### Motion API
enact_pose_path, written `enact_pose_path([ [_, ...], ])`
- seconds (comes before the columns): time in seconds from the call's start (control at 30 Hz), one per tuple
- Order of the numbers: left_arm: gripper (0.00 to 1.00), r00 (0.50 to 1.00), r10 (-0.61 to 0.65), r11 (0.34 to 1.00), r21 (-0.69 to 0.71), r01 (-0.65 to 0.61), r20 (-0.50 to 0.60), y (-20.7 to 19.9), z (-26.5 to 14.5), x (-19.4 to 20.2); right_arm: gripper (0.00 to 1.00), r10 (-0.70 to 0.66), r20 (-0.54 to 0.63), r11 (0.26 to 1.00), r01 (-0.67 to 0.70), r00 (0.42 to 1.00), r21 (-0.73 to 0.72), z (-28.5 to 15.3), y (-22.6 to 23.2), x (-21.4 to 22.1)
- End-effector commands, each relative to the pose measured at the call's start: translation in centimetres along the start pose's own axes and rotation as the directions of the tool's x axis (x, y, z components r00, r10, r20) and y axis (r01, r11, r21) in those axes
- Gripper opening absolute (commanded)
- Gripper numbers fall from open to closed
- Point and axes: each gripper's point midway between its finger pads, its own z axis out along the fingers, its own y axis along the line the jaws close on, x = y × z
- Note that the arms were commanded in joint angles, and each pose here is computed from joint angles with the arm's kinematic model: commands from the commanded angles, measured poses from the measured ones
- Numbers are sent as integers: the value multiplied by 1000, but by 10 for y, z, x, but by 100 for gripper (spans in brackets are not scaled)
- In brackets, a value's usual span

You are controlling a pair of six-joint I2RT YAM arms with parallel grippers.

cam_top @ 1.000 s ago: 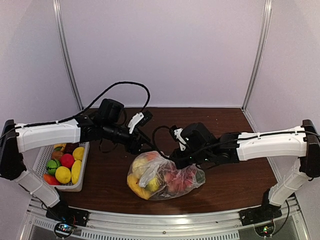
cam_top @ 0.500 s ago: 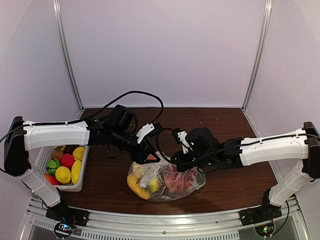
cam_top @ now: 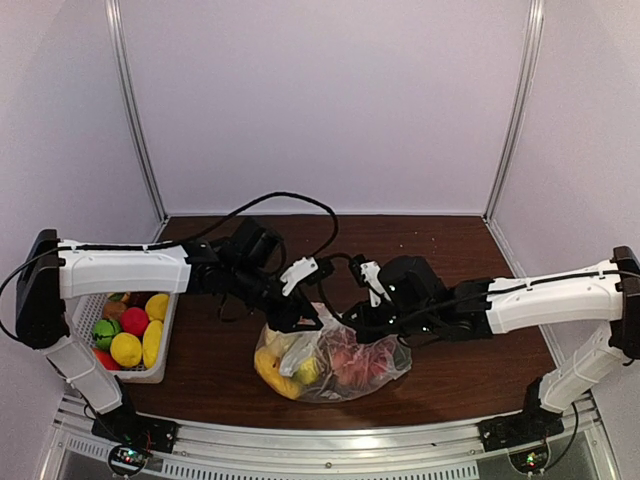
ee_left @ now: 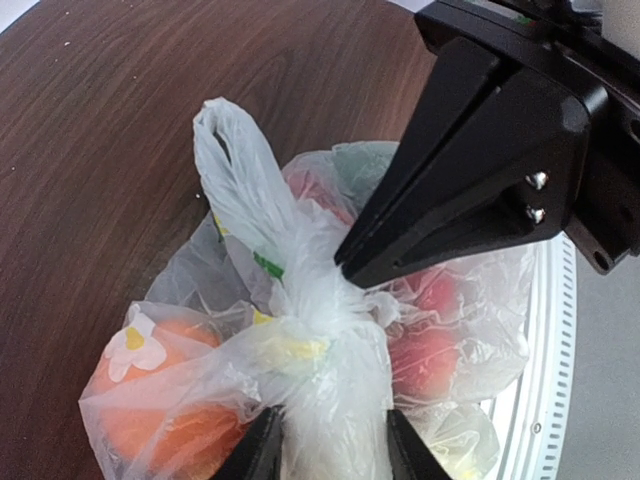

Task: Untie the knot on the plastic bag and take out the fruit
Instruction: Untie the bag handles from the takeout bag.

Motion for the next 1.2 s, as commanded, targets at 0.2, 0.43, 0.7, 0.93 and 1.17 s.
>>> enact_pose_path([
  [0.2,9,1000,4,1000,-7,-4,13,1,0,-9,0,29,35,1000,-29,999,-6,-5,-2,-6],
  [0.43,0,1000,-1,1000,-2,1,14,0,1,-11,0,34,37,999,-33,999,-13,-4,-1,-5],
  [0.7,0,1000,3,997,-73,-1,28,9,-8,-16,0,35,73,999,-36,997,18,-16,-10,-11],
  [0.93,0,999,4,993,-116,1,42,15,-16,-19,0,46,74,998,-50,996,44,-23,-22,-4],
  [1.17,0,998,-27,987,-157,34,50,26,-21,-18,0,76,46,996,-78,996,52,-20,-31,13],
])
